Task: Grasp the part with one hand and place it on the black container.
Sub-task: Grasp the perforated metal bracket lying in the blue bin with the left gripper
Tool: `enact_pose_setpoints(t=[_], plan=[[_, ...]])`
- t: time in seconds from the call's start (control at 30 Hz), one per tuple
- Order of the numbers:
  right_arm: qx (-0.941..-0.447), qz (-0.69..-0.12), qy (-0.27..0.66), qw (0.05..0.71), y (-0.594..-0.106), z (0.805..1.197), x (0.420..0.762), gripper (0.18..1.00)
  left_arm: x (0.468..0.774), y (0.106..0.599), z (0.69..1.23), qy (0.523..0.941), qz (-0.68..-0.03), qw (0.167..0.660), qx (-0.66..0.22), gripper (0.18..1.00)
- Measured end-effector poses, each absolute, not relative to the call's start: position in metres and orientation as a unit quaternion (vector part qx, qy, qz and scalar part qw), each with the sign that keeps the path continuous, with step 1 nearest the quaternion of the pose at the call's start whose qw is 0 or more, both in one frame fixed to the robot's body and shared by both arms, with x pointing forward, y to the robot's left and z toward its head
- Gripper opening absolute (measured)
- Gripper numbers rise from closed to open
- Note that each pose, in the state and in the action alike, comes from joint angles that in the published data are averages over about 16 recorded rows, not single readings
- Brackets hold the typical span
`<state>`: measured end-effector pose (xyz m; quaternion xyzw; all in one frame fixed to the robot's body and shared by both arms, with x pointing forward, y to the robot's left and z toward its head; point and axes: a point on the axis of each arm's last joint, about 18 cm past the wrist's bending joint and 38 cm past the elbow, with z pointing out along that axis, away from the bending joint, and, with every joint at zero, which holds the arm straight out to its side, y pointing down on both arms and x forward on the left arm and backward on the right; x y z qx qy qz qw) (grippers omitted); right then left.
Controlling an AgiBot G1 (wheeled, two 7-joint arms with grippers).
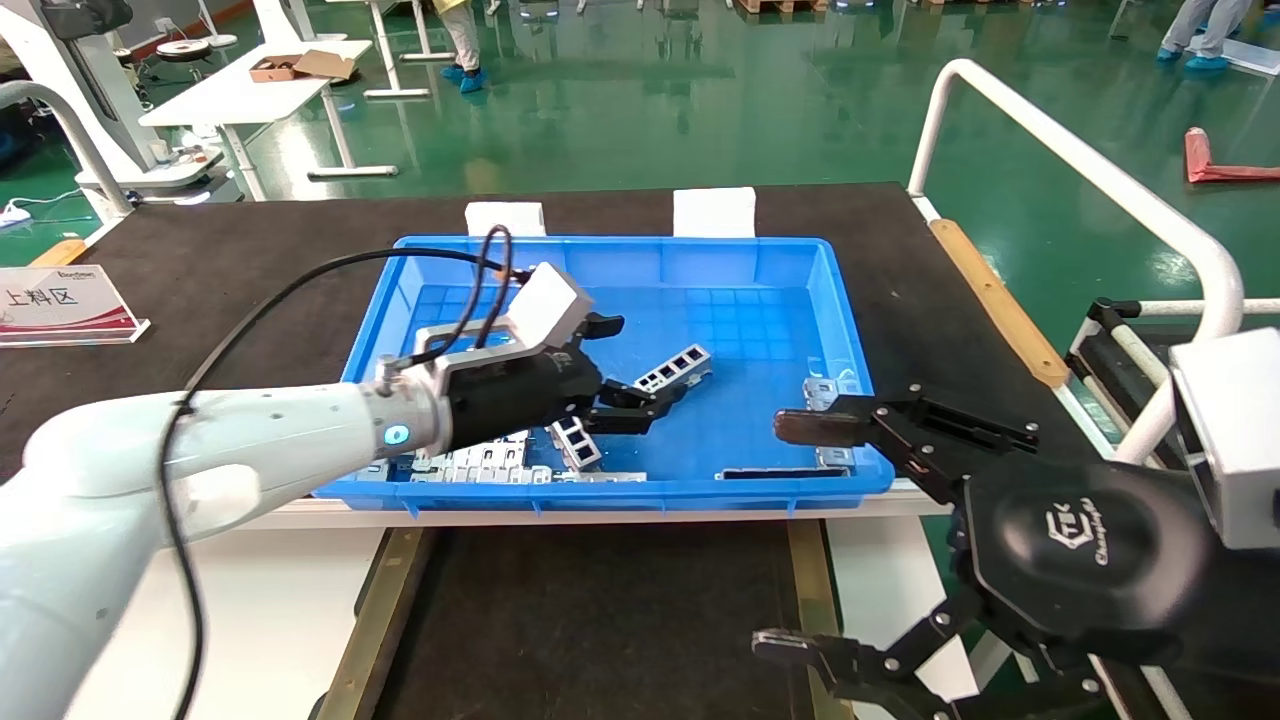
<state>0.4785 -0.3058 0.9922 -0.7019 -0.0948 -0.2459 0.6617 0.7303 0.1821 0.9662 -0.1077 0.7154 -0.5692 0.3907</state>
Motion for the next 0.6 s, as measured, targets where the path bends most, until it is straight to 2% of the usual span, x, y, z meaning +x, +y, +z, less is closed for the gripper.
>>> enact_pose_setpoints(t=[0.27,0.6], plan=[[-0.702,-0.246,-0.095,0.662,-0.306,0.992,0.479,1.001,0.750,0.172,0.953,0.720,-0.550,0.401,-0.137,1.001],[-0.702,-0.246,-0.095,0.662,-0.306,0.992,0.479,1.001,0.761,0.172,0.938,0.720,-0.536,0.409,-0.162,1.000]])
